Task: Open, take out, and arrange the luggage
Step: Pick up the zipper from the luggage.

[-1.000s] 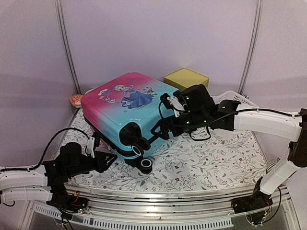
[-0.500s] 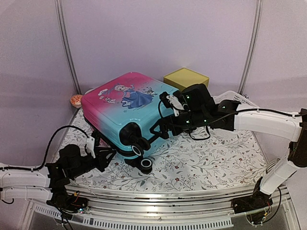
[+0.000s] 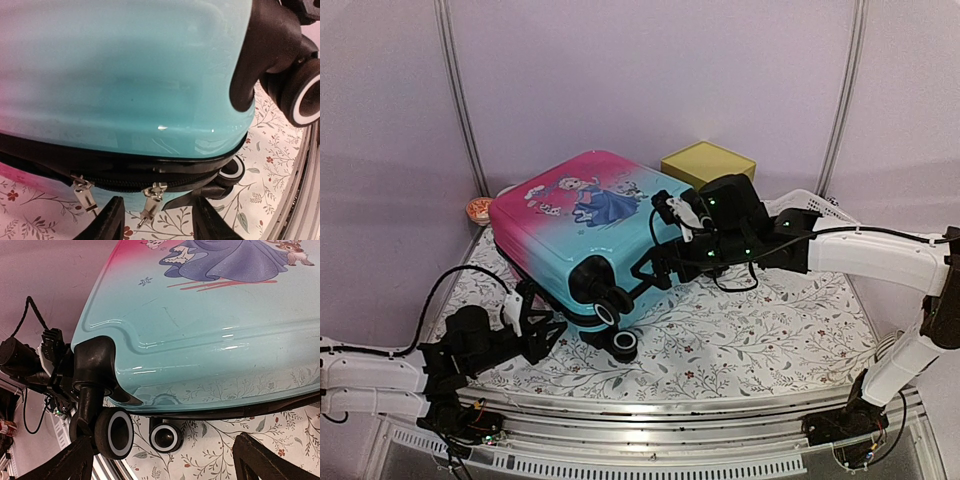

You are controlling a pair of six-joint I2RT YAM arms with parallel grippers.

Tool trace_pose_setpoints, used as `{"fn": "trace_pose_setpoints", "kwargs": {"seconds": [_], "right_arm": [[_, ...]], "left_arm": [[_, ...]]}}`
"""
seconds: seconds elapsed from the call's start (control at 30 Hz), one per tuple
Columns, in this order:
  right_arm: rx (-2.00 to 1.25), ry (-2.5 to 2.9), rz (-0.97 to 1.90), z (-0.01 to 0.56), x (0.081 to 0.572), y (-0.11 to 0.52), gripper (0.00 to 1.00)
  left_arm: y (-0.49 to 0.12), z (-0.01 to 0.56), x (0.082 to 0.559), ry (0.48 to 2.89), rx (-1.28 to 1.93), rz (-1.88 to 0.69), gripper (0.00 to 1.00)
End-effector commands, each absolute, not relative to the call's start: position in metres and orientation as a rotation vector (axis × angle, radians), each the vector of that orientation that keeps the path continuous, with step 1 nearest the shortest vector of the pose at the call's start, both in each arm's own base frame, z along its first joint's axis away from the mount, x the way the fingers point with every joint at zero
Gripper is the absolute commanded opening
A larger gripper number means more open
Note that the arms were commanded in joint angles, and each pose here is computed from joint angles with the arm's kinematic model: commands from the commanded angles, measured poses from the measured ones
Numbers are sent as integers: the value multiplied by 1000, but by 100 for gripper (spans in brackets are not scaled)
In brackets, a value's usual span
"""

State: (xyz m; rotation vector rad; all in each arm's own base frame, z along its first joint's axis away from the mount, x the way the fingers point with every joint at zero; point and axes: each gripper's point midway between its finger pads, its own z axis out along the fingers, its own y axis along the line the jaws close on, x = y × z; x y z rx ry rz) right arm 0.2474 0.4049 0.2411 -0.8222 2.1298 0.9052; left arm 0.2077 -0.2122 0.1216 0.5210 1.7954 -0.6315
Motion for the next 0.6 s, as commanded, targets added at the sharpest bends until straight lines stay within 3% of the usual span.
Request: {"fn": "trace_pose_setpoints", "kwargs": {"seconds": [0.0,0.33,0.57], "right_arm": [[-839,2076,936,256,242,406,99],[-832,2073,930,258,242,405,99],[-833,2072,924,257,243,405,99]], "left_arm": [[-214,119,207,1773,548,-620,45],[-218,107,214,1796,561,-581,44],[-210,109,217,1763,529,-547,16]]}}
